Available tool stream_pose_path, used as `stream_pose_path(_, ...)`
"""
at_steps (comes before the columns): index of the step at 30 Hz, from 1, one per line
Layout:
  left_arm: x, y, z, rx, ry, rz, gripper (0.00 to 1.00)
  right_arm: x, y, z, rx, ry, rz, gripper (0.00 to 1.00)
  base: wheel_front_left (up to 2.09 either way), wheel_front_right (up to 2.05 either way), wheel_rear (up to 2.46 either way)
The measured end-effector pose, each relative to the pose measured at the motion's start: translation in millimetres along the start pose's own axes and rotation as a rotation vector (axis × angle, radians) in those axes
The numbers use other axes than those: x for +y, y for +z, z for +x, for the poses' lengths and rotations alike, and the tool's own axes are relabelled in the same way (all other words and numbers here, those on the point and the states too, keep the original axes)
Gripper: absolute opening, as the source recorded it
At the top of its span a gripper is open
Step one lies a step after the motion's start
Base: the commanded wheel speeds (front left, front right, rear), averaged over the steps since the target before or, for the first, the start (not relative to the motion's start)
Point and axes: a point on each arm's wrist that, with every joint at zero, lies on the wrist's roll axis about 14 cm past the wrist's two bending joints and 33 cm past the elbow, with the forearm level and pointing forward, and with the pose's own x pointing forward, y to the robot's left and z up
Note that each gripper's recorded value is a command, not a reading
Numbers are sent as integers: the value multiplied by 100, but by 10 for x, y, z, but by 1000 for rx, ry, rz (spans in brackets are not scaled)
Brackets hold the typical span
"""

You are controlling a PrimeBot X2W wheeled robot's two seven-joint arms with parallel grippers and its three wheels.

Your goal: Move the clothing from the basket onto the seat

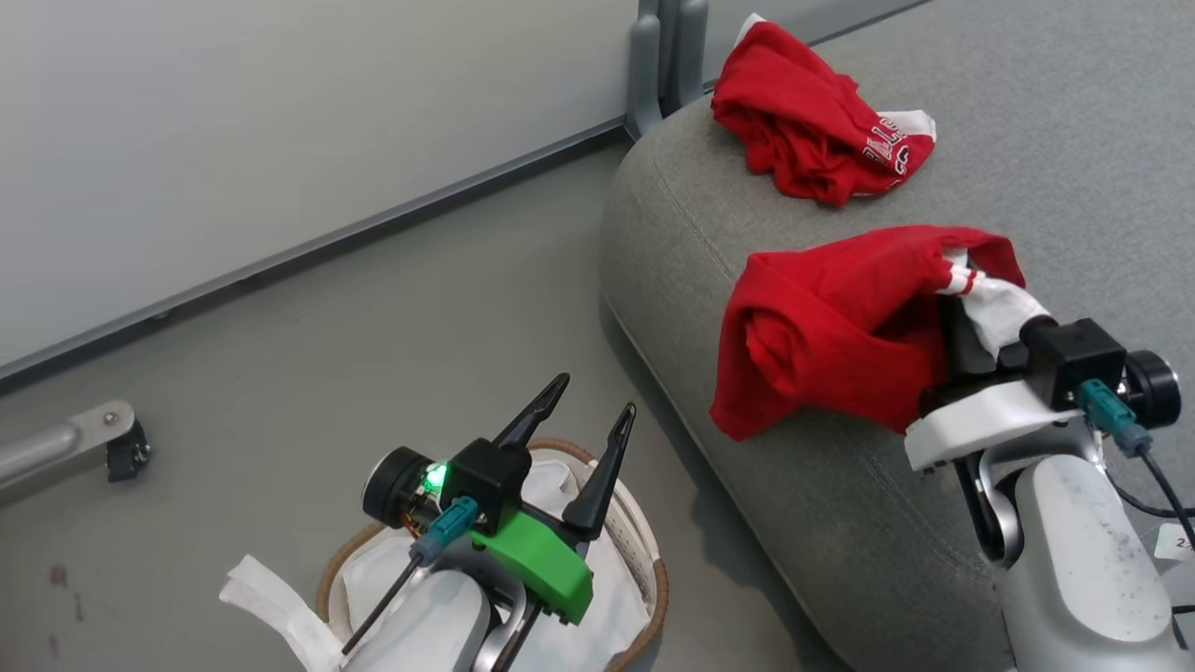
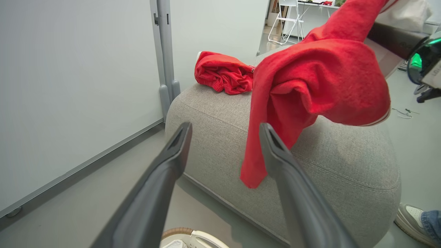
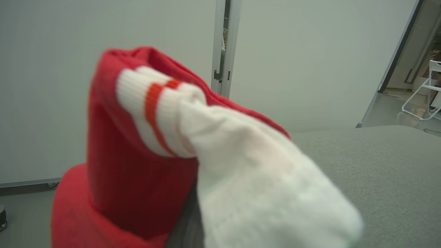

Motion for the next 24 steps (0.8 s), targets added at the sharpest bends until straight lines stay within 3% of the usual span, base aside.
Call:
stream_pose_path(6,85,-92,122,6,-27,-17,100,-168,54,355,-20,-37,-52,0,0,0,0)
stream_pose_path(19,790,-414,272,23,3,-5,100,-869,919,1743,-248,-152,-330,0,0,0,0)
stream_pose_path(22,971,-539,280,32,21,-6,100,-904,757,1954,-221,-165,-364,0,0,0,0)
stream_pose_path(24,1086,-662,260,47,34,-10,100,-901,430,2054,-151,-164,-370,0,0,0,0)
